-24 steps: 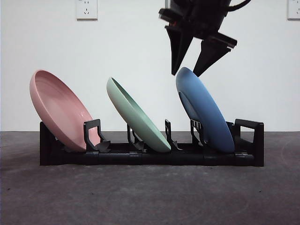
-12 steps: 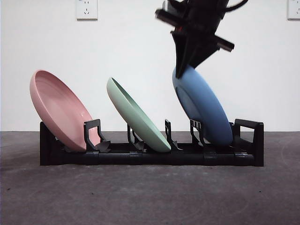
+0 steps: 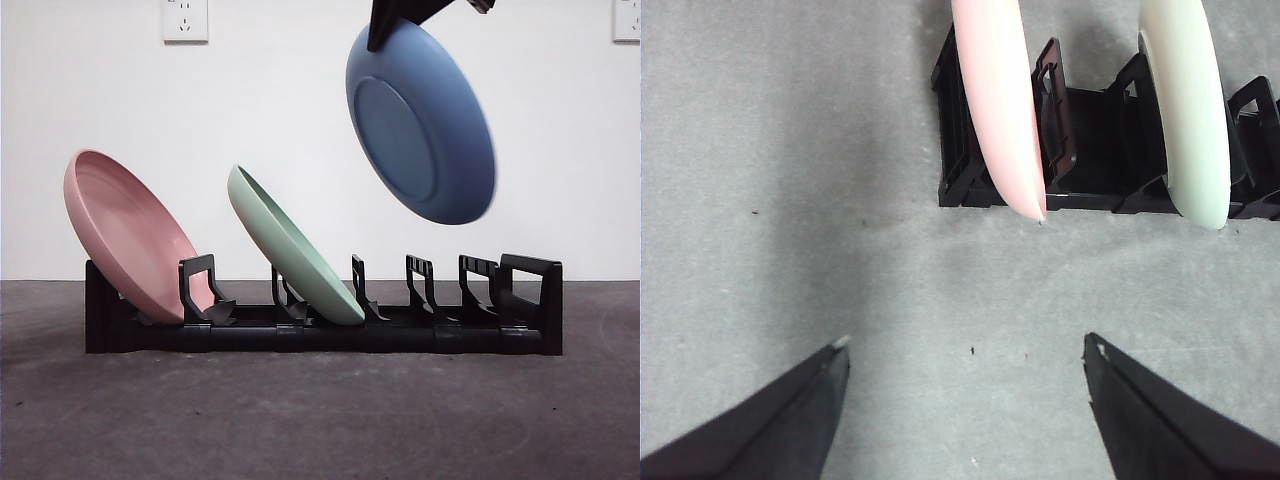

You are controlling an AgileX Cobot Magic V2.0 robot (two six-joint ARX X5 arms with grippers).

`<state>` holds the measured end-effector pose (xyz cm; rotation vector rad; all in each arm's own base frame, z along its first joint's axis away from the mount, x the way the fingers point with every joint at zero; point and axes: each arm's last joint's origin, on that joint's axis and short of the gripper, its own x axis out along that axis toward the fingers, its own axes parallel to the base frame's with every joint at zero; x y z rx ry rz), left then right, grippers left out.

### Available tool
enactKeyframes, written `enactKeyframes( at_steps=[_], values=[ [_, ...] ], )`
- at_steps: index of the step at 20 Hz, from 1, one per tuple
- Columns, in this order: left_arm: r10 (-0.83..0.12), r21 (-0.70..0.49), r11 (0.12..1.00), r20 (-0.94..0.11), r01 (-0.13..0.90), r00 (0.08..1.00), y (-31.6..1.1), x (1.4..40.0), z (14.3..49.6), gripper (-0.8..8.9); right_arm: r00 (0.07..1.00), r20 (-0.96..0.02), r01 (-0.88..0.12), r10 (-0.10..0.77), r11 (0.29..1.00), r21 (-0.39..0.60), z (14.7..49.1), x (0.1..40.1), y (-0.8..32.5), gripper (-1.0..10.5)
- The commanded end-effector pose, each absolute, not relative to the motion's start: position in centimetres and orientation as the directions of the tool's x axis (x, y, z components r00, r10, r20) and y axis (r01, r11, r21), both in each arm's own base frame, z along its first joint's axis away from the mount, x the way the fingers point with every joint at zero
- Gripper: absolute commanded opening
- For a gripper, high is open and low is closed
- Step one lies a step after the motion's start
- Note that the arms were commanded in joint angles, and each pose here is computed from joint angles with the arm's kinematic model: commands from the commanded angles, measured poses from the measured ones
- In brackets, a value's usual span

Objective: Place the plate

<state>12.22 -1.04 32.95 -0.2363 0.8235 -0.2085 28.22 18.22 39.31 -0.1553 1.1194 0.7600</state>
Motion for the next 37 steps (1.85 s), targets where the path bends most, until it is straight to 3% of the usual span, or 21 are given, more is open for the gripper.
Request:
enactKeyframes(
  at_steps=[1,8,11,15,19,23,26,35,37],
  values=[
    [-0.278,-0.285,0.953,-0.681,0.105,0.677,-1.1,12.4,33.6,3.75,0.247,-0.832,-0.685,0.497,0.696,0.213,40.2,25.9,18.5,0.1],
    [-0.278,-0.285,0.953,-0.681,0.105,0.677,-1.1,12.4,33.6,3.75,0.343,-0.788,-0.767,0.511,0.637,0.080,35.8,18.6,18.2,0.1],
    [-0.278,-0.285,0.953,-0.681,0.105,0.677,-1.1,12.4,33.6,3.75,0.388,-0.805,-0.808,0.449,0.587,-0.061,32.3,14.5,18.1,0.1],
    [-0.278,-0.285,0.953,-0.681,0.105,0.677,-1.1,12.4,33.6,3.75,0.355,-0.868,-0.889,0.347,0.412,-0.199,27.8,9.7,19.5,0.1],
    [-0.278,-0.285,0.953,-0.682,0.105,0.677,-1.1,12.4,33.6,3.75,0.352,-0.882,-0.932,0.314,0.207,-0.298,24.8,6.3,22.4,0.1],
    [-0.278,-0.285,0.953,-0.683,0.104,0.676,-1.1,12.4,33.6,3.75,0.368,-0.873,-0.929,0.320,0.088,-0.359,22.7,6.2,25.1,0.1],
    [-0.278,-0.286,0.953,-0.689,0.102,0.669,-1.1,12.3,33.5,3.75,0.391,-0.883,-0.918,0.259,0.043,-0.393,20.7,7.1,26.2,0.1],
    [-0.278,-0.286,0.953,-0.687,0.102,0.671,-1.1,12.3,33.6,3.75,0.357,-0.925,-0.934,0.133,0.028,-0.357,16.1,9.4,27.6,0.1],
    [-0.278,-0.286,0.953,-0.688,0.102,0.671,-1.1,12.3,33.6,3.75,0.329,-0.936,-0.944,0.123,0.025,-0.328,15.9,9.3,27.5,0.7]
  ],
)
